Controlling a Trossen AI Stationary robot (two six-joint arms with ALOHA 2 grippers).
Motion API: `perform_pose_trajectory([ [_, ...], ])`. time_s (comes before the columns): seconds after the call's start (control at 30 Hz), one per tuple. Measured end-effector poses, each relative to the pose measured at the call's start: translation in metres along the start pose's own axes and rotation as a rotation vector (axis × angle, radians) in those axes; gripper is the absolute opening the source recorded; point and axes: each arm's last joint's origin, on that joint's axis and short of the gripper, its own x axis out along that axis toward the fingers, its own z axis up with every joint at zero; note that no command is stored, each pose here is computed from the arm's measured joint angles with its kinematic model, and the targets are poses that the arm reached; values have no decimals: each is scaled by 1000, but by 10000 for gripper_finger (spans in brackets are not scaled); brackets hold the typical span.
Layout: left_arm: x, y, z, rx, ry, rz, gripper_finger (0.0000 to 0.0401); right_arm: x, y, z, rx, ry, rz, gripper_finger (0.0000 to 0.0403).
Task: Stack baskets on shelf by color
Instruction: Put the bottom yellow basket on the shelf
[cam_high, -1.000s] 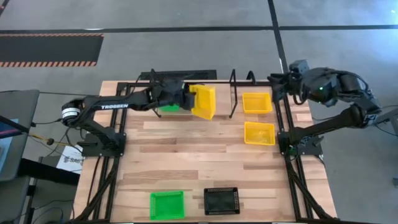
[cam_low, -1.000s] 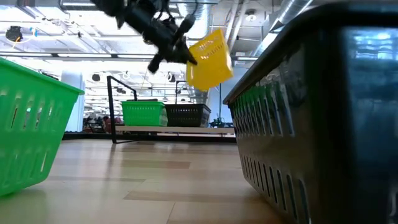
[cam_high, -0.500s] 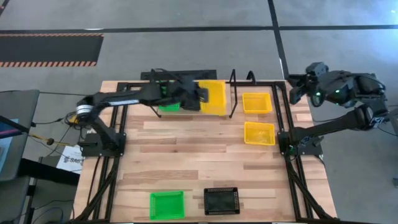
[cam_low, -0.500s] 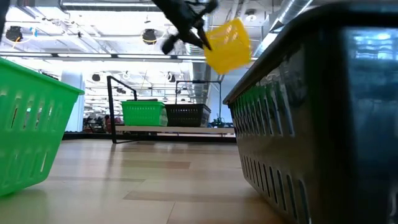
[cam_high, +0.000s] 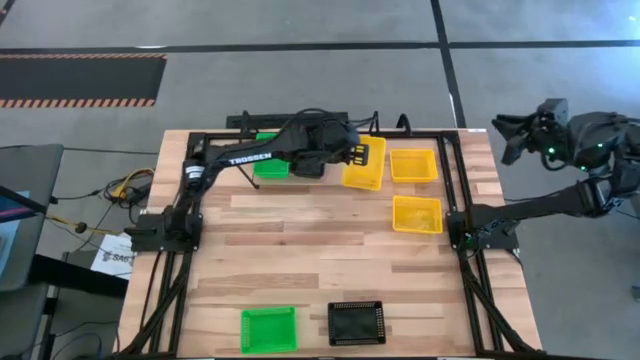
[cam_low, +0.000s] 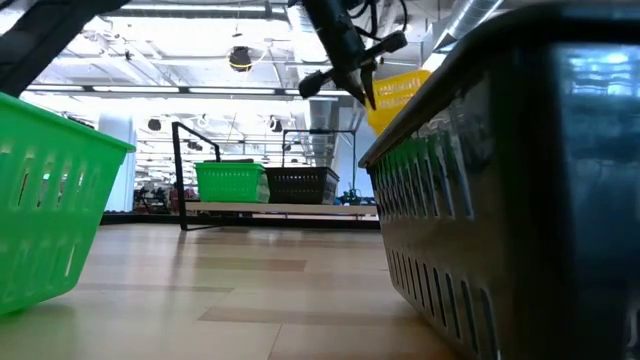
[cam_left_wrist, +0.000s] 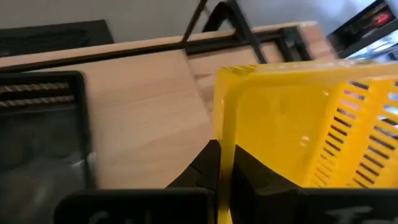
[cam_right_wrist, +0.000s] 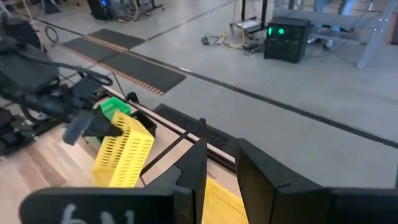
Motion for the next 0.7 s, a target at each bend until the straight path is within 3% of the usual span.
perform_pose_trajectory([
  [0.27,-16,9,17,-41,2,128,0,-11,-15,-6,17,-19,10,102],
  [0.7,9,18,16,-92,147,111,0,-11,-14,-6,-6,-20,9,102],
])
